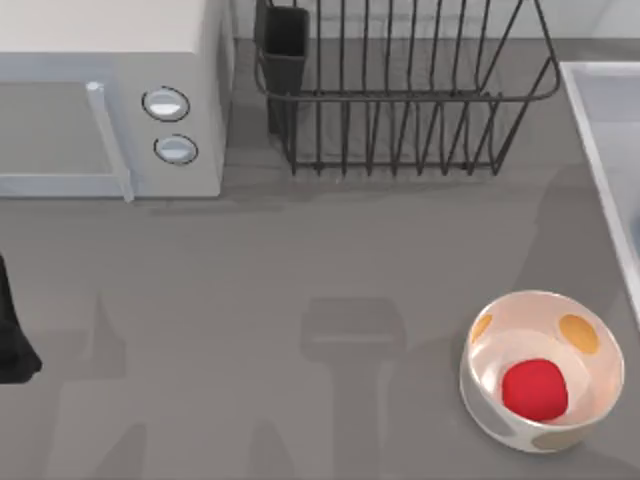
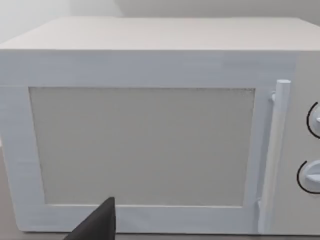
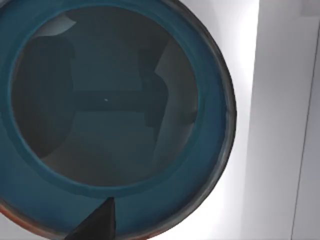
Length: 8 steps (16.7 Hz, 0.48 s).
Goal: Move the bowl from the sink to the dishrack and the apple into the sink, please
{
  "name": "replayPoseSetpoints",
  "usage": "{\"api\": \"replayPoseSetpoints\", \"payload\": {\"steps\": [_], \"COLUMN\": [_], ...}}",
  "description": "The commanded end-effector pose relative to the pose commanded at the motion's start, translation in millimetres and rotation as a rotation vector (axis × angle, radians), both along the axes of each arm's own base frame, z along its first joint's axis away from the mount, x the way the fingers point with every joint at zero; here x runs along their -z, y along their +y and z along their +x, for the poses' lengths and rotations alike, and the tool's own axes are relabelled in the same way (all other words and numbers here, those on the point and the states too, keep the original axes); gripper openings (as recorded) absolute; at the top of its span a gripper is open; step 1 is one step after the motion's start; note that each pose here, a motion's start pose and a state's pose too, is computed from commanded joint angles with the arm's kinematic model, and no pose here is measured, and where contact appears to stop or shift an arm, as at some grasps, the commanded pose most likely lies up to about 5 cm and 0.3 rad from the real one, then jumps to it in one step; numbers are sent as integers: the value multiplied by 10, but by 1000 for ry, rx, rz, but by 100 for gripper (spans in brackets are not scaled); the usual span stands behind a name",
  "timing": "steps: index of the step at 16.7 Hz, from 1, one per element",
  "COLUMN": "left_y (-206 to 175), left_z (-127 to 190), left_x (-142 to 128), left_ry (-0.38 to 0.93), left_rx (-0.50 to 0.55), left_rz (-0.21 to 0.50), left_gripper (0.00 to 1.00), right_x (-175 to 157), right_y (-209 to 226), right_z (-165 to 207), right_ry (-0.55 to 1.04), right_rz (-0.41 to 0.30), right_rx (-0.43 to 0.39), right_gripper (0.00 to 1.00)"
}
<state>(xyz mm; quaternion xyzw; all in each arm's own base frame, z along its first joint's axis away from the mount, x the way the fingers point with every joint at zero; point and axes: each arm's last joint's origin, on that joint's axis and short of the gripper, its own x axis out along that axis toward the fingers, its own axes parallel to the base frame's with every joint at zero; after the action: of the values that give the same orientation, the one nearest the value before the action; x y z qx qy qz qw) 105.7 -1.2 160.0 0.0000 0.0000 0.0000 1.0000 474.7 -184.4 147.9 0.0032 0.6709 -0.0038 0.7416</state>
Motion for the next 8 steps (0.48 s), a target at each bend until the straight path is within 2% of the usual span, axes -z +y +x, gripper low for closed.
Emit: {"api": "replayPoseSetpoints", "payload": {"steps": [4, 8], "left_y": [0, 0], "left_z": [0, 0], "left_x": [0, 0], "left_ry": [0, 0], "left_rx": [0, 0], "left_rz": [0, 0], "left_gripper": [100, 100], "right_x": [65, 514], "right_y": [18, -5], "right_z": [18, 81], "right_ry": [1, -2], "right_rz": [0, -1], "right_rx": [-3, 0], "right_gripper": [100, 100]}}
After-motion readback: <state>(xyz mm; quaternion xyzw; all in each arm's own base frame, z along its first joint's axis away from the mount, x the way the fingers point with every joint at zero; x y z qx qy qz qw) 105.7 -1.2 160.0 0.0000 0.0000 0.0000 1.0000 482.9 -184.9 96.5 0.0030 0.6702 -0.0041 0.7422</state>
